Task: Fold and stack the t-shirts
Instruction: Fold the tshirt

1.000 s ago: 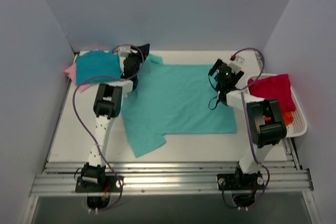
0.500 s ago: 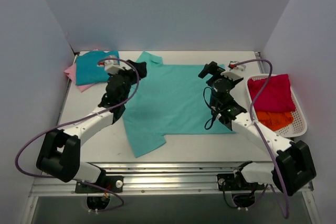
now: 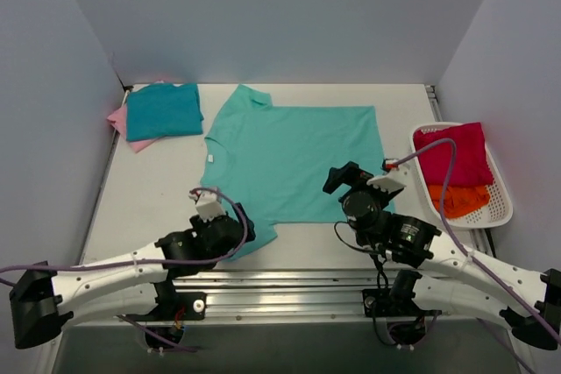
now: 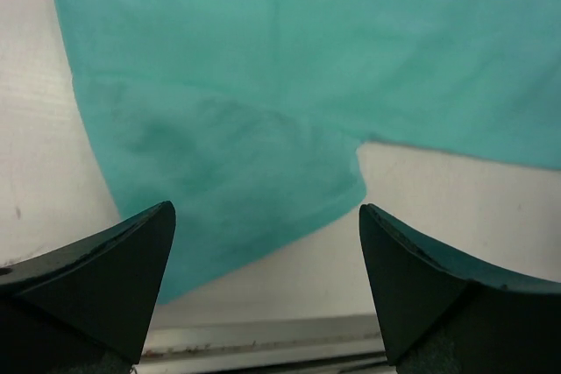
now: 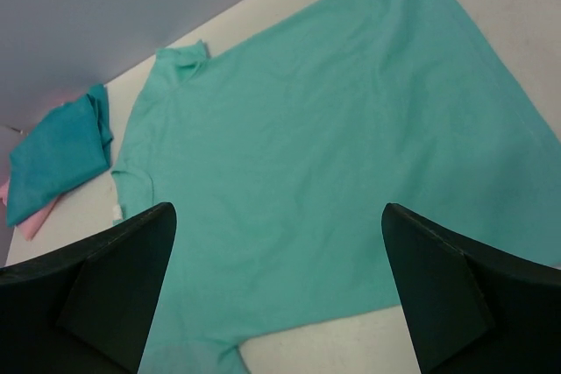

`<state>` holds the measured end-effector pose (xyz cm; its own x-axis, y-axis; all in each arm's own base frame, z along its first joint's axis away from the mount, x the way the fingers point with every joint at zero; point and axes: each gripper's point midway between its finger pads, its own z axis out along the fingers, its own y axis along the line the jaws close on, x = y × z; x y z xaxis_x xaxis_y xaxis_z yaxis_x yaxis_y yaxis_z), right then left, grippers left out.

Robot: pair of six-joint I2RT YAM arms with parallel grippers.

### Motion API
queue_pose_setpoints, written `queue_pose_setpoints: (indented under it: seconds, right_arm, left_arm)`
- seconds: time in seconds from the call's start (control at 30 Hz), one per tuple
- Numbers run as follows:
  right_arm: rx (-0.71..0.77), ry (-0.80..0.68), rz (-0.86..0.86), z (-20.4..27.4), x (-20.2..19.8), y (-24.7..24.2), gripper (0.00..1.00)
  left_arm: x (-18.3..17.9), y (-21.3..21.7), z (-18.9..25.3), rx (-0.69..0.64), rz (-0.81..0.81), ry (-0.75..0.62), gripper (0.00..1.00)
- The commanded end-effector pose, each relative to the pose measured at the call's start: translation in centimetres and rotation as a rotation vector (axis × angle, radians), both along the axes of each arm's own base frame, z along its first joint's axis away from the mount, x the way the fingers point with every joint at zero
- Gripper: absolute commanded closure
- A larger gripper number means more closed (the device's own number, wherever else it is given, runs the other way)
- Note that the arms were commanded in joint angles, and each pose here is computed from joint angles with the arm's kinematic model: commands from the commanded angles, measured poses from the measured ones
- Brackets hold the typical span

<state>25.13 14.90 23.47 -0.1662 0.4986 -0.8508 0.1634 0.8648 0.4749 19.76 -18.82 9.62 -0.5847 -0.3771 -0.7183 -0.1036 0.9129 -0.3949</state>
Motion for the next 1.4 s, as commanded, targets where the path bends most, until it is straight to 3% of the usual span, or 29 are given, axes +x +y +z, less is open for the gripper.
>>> queue_pose_setpoints:
  seconds: [0.0, 0.13, 0.33, 0.73, 1.0, 1.07, 1.1, 1.13, 1.17, 1.37]
  right_arm:
    - [-0.026, 0.052, -0.103, -3.7, -2.4, -3.1, 0.0]
    - [-0.036, 0.073, -0.082, -5.4, -3.0, -2.5, 0.0]
    - [-0.087, 0.082, -0.077, -5.3, -2.7, -1.7, 0.0]
    - [-0.113, 0.052, -0.09, -4.1, -2.6, -2.2, 0.0]
    - [-0.128, 0.047, -0.107, -4.0, -2.4, -2.3, 0.0]
    - [-0.131, 0.048, -0.109, -3.9, -2.4, -2.3, 0.0]
    - [-0.135, 0.048, -0.11, -3.8, -2.4, -2.4, 0.0]
    - [-0.135, 0.048, -0.11, -3.8, -2.4, -2.4, 0.0]
    - [-0.136, 0.048, -0.112, -3.8, -2.5, -2.5, 0.0]
    - [-0.106, 0.078, -0.084, -5.3, -2.6, -1.8, 0.0]
  left_arm:
    - [-3.4, 4.5, -2.2, 0.022, 0.14, 0.038, 0.07]
    - [-5.4, 4.9, -4.0, 0.013, 0.119, 0.085, 0.11]
    - [-6.2, 5.5, -5.0, 0.107, 0.206, 0.116, 0.11]
    - [-5.3, 2.1, -6.1, 0.002, 0.185, 0.085, 0.12]
    - [-5.2, 0.4, -7.4, -0.008, 0.147, 0.095, 0.28]
    - [-5.3, 0.2, -7.8, -0.002, 0.145, 0.1, 0.37]
    - [-5.3, 0.1, -8.0, -0.003, 0.142, 0.101, 0.48]
    - [-5.3, 0.0, -8.1, -0.005, 0.14, 0.1, 0.68]
    - [-5.3, 0.2, -8.4, -0.006, 0.144, 0.103, 0.95]
    - [-4.8, 2.3, -7.4, 0.067, 0.188, 0.055, 0.98]
